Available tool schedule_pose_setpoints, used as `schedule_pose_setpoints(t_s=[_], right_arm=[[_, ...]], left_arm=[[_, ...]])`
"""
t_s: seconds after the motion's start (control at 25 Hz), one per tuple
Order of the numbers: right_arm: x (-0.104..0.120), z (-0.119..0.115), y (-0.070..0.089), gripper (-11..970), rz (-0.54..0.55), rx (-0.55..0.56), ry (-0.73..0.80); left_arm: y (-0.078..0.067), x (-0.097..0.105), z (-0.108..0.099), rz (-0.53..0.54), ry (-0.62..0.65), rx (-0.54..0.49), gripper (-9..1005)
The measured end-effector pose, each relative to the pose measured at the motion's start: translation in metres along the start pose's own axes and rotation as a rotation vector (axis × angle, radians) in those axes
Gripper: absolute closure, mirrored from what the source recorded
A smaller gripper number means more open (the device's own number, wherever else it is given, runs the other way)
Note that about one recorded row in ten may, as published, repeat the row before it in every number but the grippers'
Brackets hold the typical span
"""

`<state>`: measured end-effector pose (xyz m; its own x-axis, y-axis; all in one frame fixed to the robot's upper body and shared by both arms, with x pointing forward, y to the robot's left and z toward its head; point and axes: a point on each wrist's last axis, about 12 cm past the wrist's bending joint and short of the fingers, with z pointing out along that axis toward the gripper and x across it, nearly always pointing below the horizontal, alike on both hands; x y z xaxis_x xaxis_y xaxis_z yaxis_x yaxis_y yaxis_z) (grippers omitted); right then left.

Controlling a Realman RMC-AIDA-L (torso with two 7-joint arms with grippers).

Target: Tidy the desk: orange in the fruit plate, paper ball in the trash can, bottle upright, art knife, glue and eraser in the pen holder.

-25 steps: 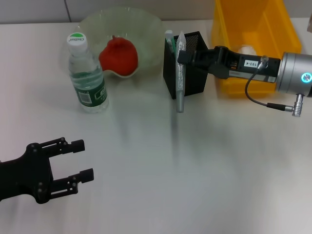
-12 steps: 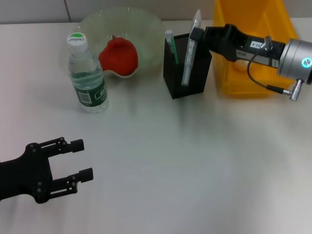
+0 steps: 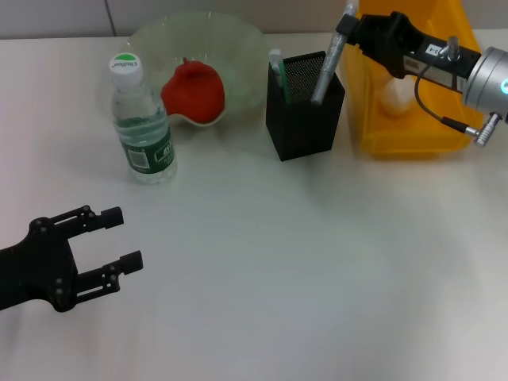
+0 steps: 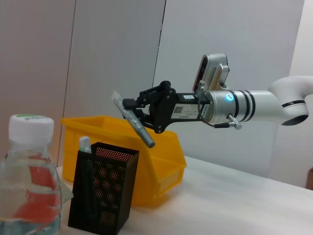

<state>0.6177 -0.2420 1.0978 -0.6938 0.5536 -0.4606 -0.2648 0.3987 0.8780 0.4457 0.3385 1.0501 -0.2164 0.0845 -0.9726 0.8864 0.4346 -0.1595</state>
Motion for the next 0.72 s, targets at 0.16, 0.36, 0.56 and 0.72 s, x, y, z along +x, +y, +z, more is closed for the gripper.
schedule_pose_setpoints(t_s=[0.16, 0.36, 0.56, 0.72], right_arm=[[-0.002, 0.003, 0.001, 829, -0.016, 0.005, -0.03], [-0.008, 0.008, 0.004, 829, -0.06, 0.012, -0.07], [-0.01, 0.017, 0.006, 829, -0.165, 0.037, -0.09], [-0.007, 0.023, 0.009, 829, -0.35, 0.037, -0.093]], left_arm=[[0.0, 0.0, 0.0, 0.008, -0.001, 0.0, 249], [0.0, 0.0, 0.0, 0.008, -0.001, 0.003, 248], [-0.001, 0.0, 0.001, 0.009, 0.0, 0.005, 247], [-0.001, 0.0, 0.001, 0.008, 0.0, 0.006, 246]])
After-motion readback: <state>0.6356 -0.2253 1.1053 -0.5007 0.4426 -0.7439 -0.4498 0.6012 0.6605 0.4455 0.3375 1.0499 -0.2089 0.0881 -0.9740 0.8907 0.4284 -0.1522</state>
